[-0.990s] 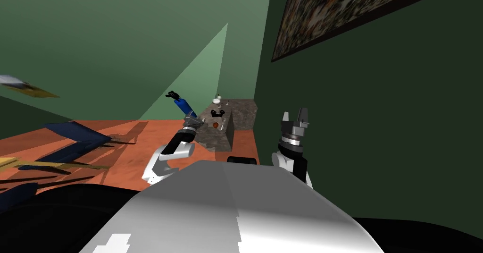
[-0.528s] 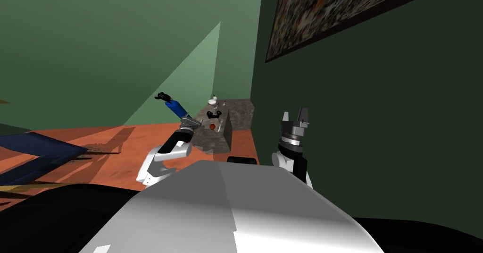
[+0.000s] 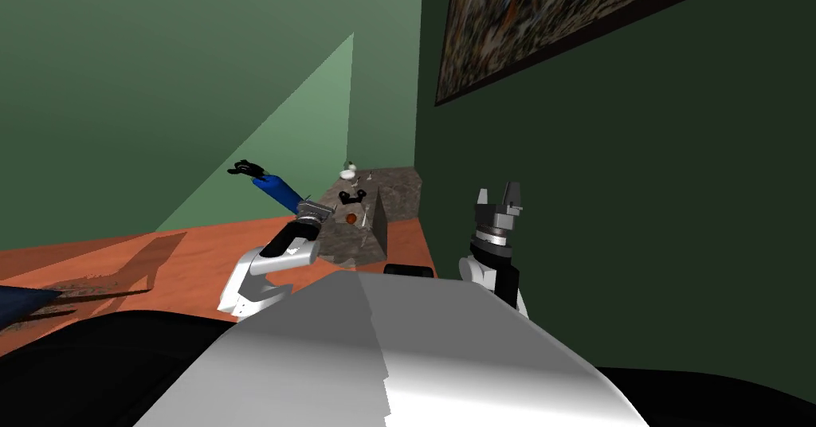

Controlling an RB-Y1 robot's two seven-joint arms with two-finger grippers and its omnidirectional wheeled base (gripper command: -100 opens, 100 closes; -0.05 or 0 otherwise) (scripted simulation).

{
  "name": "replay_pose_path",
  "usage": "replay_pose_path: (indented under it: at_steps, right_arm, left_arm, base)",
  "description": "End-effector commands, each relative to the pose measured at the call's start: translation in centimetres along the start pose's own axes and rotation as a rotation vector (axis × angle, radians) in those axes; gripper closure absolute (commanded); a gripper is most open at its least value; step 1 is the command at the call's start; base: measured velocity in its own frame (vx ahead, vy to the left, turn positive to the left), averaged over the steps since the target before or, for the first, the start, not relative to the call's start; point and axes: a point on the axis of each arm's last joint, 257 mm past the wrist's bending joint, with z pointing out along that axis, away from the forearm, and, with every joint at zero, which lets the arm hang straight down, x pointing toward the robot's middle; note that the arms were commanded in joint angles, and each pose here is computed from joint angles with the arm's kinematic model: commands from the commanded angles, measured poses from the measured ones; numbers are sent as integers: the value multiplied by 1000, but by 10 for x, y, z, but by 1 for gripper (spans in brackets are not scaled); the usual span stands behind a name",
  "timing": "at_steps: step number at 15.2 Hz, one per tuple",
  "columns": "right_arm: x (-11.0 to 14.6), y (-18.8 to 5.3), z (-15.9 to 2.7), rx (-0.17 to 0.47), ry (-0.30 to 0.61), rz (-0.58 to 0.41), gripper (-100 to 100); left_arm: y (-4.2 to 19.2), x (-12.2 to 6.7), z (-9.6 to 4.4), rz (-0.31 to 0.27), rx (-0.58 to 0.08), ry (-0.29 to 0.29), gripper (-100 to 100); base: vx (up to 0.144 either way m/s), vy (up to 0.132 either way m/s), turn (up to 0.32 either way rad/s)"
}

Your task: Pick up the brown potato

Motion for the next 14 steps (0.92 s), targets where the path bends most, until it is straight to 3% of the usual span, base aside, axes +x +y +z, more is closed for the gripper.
replay_pose_path:
  at_steps: [1,7,8,11,12,14]
  right_arm:
    - [0,0,0,0,0,0,0]
    - [0,0,0,0,0,0,0]
    - [0,0,0,0,0,0,0]
    - [0,0,0,0,0,0,0]
    - [0,0,0,0,0,0,0]
    - [0,0,0,0,0,0,0]
  left_arm:
    - [-5,-14,-1,-42,0,-50,-100]
    - [-8,-40,-5,-131,-3,-145,-100]
    - [-17,-54,-8,-161,17,-191,-100]
    - [-13,-62,-10,-199,8,-223,-100]
    - [-22,-78,-15,-231,29,-274,-100]
    - [-19,-84,-17,-267,25,-302,-100]
  base:
    - [12,31,-372]
    - [4,29,-164]
    - [1,27,-234]
    - [3,36,-195]
    - [4,24,-281]
    - [2,40,-282]
